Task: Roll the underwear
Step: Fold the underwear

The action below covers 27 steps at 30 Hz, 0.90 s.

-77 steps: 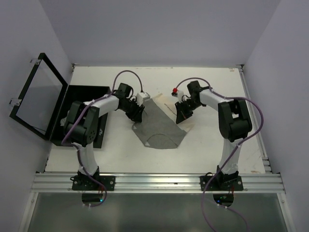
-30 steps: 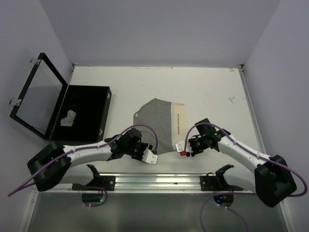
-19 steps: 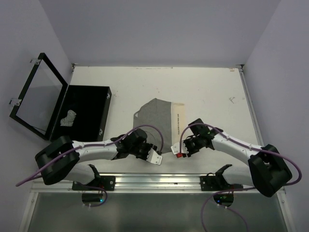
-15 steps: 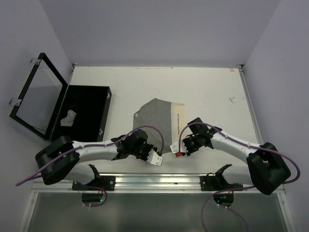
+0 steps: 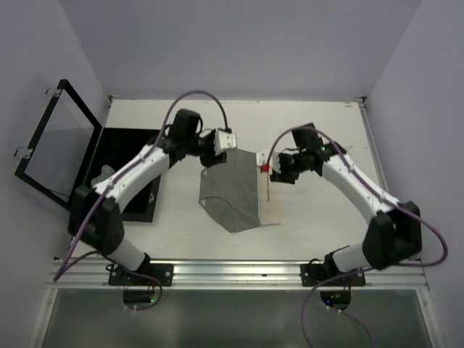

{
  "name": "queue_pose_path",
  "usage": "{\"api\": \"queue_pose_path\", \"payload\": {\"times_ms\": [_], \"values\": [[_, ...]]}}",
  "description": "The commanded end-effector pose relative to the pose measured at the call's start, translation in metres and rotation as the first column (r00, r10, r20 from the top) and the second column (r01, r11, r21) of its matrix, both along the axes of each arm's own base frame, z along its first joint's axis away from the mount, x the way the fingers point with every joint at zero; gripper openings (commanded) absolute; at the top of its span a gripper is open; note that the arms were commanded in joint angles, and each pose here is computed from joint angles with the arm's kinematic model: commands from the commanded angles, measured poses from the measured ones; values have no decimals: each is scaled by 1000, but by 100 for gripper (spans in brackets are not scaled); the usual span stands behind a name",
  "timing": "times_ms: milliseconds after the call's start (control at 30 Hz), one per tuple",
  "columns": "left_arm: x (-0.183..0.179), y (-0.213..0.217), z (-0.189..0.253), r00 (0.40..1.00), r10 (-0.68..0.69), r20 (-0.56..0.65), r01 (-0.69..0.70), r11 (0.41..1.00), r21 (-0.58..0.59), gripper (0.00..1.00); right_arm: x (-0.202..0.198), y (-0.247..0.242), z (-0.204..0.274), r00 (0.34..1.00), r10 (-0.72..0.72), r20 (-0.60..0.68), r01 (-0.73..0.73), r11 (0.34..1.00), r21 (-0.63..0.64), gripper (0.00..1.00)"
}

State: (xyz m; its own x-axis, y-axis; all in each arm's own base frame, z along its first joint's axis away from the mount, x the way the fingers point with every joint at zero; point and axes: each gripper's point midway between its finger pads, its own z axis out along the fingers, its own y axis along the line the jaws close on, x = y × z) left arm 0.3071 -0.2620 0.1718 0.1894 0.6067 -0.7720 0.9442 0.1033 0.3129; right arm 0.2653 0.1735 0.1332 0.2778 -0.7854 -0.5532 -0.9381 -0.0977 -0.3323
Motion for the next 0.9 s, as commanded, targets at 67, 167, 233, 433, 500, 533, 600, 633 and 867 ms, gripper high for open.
{"api": "queue_pose_path", "payload": {"times_ms": [67, 167, 233, 433, 500, 533, 600, 633, 867], "values": [[101, 14, 11, 963, 71, -261, -91, 993, -68, 49, 91, -6, -7, 893, -268, -362, 300, 954, 32, 50], [154, 12, -3, 942, 119, -314, -154, 984, -91, 49, 153, -9, -16, 793, -375, -480, 439, 898, 25, 50], [175, 5, -29, 915, 151, -374, -196, 977, -86, 48, 188, -10, -24, 763, -403, -505, 491, 870, 47, 51], [200, -12, -69, 860, 172, -481, -257, 959, -117, 49, 211, -5, -55, 697, -439, -567, 548, 836, 27, 53], [197, -15, -83, 848, 161, -505, -258, 958, -127, 49, 204, -3, -71, 674, -430, -601, 543, 840, 8, 54], [195, -17, -85, 833, 165, -528, -272, 953, -132, 49, 202, -2, -75, 666, -427, -612, 544, 839, 6, 55], [193, -18, -96, 818, 161, -552, -279, 951, -137, 49, 195, 0, -84, 640, -418, -645, 544, 839, -3, 55], [192, -19, -98, 801, 168, -575, -295, 946, -134, 49, 197, 1, -87, 640, -420, -644, 550, 835, 3, 55], [191, -22, -125, 732, 206, -649, -347, 933, -96, 49, 200, 3, -109, 574, -450, -684, 595, 803, -28, 53]]}}
